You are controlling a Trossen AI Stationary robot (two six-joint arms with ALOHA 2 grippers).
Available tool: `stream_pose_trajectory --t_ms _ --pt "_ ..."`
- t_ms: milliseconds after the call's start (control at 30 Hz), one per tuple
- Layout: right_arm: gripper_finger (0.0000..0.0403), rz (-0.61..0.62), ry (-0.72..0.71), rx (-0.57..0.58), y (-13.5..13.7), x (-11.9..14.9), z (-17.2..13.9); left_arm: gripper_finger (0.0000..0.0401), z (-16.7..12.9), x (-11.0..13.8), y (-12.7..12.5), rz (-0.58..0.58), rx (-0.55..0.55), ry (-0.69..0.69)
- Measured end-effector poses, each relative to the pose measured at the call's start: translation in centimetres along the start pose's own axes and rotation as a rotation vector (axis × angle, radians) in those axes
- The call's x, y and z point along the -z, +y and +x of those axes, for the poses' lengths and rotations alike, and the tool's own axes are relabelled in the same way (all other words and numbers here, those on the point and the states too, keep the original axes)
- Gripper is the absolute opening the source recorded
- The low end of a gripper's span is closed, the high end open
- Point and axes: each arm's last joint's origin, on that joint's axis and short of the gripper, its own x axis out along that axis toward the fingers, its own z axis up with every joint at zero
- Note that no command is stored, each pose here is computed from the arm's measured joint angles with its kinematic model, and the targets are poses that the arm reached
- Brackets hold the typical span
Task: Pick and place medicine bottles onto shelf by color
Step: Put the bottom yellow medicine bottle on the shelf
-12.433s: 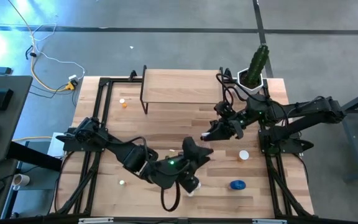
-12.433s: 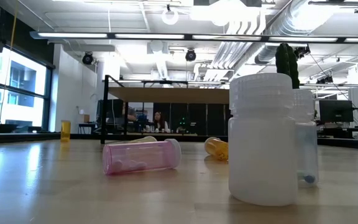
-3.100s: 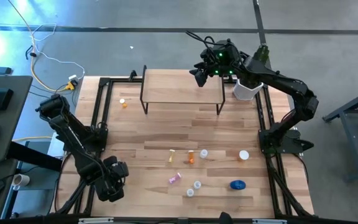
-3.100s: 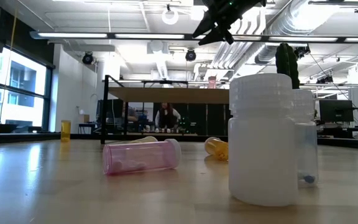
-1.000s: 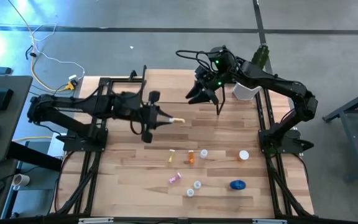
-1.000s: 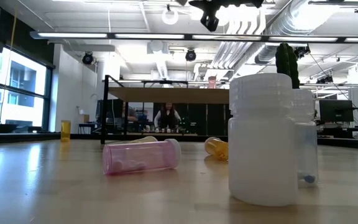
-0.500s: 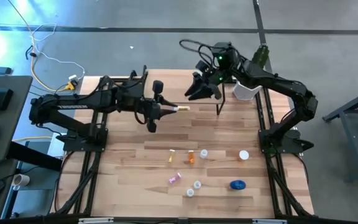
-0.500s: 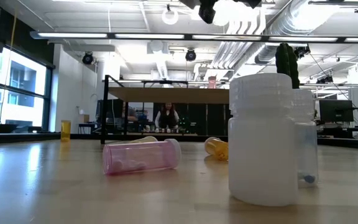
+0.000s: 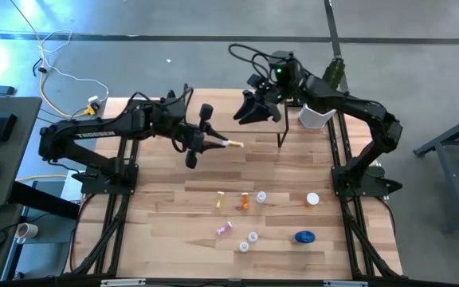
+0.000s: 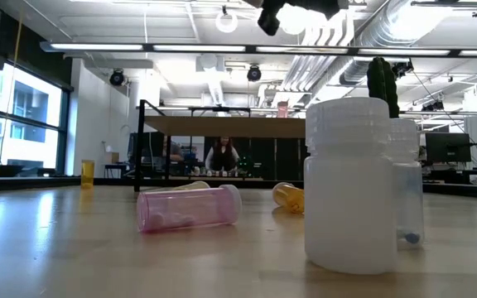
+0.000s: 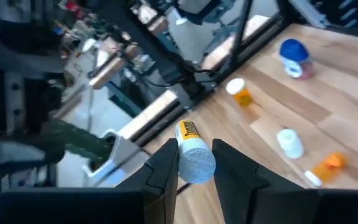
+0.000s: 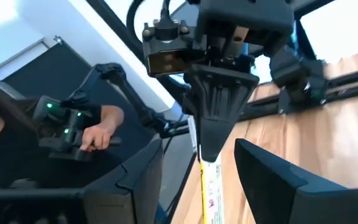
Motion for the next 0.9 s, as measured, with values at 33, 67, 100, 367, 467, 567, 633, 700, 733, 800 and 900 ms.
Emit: stream_pose_trajectory --t_ms 33,67,100,367,467,567,633,700,733,800,900 --pt "0.0190 0.017 0.009 -0.002 -0.3 0.2 0.3 0.0076 0.1 0.1 -0.1 -0.005 0.015 0.002" --pt "0.0190 0.031 0.016 -0.007 -0.6 0.3 0.5 0.0076 0.3 0.2 -0.2 -0.011 0.029 0.006" --pt "0.0190 0.047 0.025 -0.014 -0.8 0.4 0.7 0.0076 0.4 0.3 -0.3 -0.016 0.042 0.009" --pt "0.0190 0.135 0.102 -0.052 -0.9 1.7 2.3 0.0076 1.3 0.3 -1.5 -0.120 0.120 0.041" --pt "0.0190 0.146 0.130 -0.041 -0.7 2.2 2.9 0.0076 1.4 0.0 -1.9 -0.120 0.132 0.031" --pt "0.0190 0.157 0.150 -0.021 -0.5 2.7 3.5 0.0076 1.5 -0.3 -2.1 -0.114 0.134 0.027" --pt "0.0190 0.159 0.166 -0.025 -0.4 3.0 4.0 0.0076 1.5 -0.5 -2.3 -0.109 0.130 0.027" --pt "0.0190 0.165 0.182 -0.030 -0.3 3.2 4.4 0.0076 1.6 -0.7 -2.4 -0.104 0.128 0.024" --pt "0.0190 0.167 0.188 -0.031 -0.2 3.3 4.6 0.0076 1.6 -0.8 -2.5 -0.102 0.127 0.019" --pt "0.0190 0.170 0.200 -0.039 -0.2 3.6 5.1 0.0076 1.6 -1.0 -2.5 -0.097 0.123 0.006" --pt "0.0190 0.195 0.225 -0.039 -0.5 4.1 5.8 0.0076 1.7 -1.3 -2.5 -0.087 0.110 -0.019"
